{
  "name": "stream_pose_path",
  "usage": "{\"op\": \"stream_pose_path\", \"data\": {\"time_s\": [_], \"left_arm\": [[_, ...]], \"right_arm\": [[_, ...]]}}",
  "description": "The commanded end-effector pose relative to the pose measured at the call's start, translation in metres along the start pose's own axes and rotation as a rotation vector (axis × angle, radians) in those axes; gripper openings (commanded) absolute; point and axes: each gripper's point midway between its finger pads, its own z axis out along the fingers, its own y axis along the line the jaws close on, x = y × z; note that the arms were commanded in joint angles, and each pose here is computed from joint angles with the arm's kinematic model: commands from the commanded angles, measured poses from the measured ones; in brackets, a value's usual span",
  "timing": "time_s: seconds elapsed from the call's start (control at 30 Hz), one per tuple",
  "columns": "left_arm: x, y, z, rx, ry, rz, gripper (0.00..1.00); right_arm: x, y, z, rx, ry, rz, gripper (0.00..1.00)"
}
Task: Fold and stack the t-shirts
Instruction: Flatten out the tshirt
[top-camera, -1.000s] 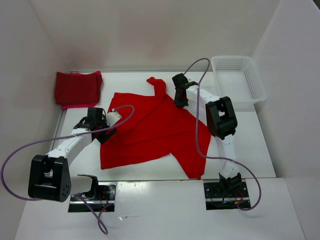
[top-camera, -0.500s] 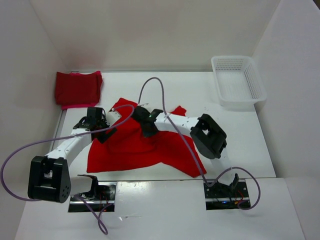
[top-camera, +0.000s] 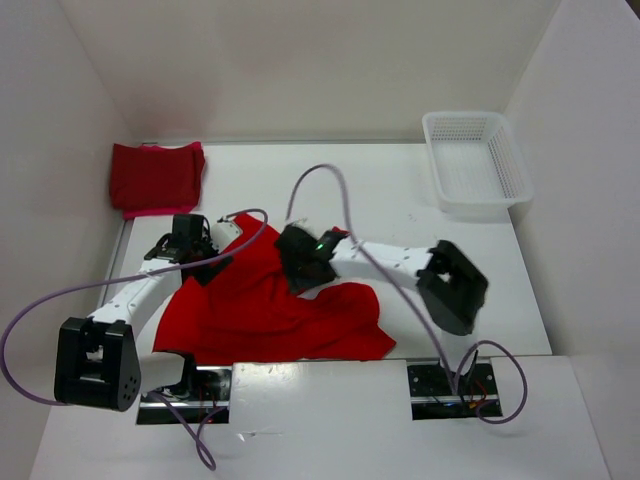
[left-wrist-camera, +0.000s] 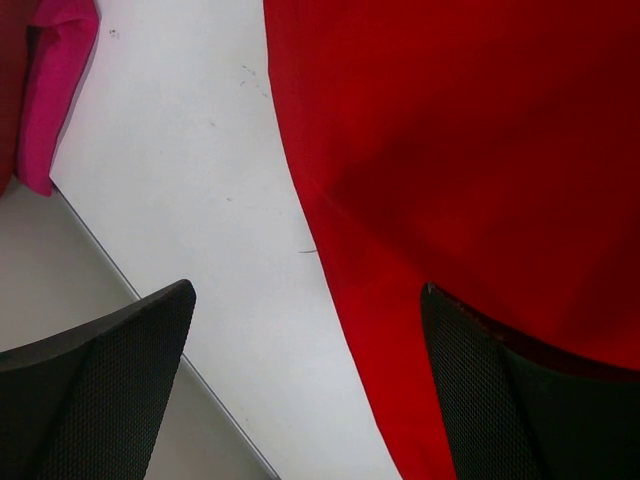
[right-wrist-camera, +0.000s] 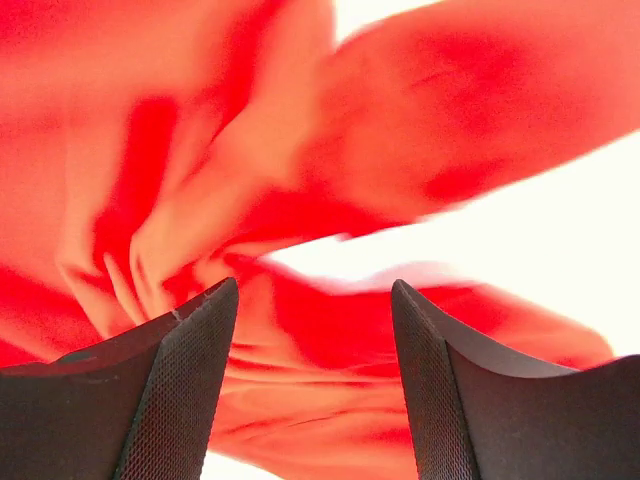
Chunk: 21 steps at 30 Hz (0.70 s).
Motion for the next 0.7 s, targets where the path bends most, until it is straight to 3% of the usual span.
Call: {"op": "stream_pose_path", "data": {"time_s": [0.0,0.1,0.2,0.23,0.27,0.33,0.5,0.67], "left_arm": [[-0.024,0.021,-0.006,-0.049,-0.069,-0.037,1.0],[-0.07,0.047,-0.01,-0.057,-0.156,-0.043,1.0],[-0.124,0.072,-0.004,-0.037,-0.213,-0.064,1.0],[-0.135,0.076,0.002,-0.015,-0.21,-0.085,1.0],[-0.131,0.064,0.028,0.06,-0.134,-0.12,1.0],[-0.159,0.075,0.034,0.065,-0.168,-0.131,1.0],[-0.175,0.04,0.068,0.12,-0.161,-0.095,1.0],[-0.169,0.026,0.109,0.149,-0.104,-0.146,1.0]], "right_arm": [[-0.084,-0.084,-0.058,0.057,-0.244,0.353,0.68],[-0.099,-0.146,-0.058,0.161,-0.255,0.484,0.67],[-0.118,-0.18,-0.052,0.188,-0.271,0.528,0.67],[-0.13,-0.183,-0.047,0.189,-0.285,0.531,0.67],[-0.134,-0.188,-0.043,0.198,-0.282,0.522,0.67],[-0.142,-0.201,-0.021,0.217,-0.252,0.535,0.7],[-0.148,-0.195,0.009,0.178,-0.202,0.516,0.8],[-0.13,-0.194,0.041,0.163,-0.119,0.509,0.8]]}}
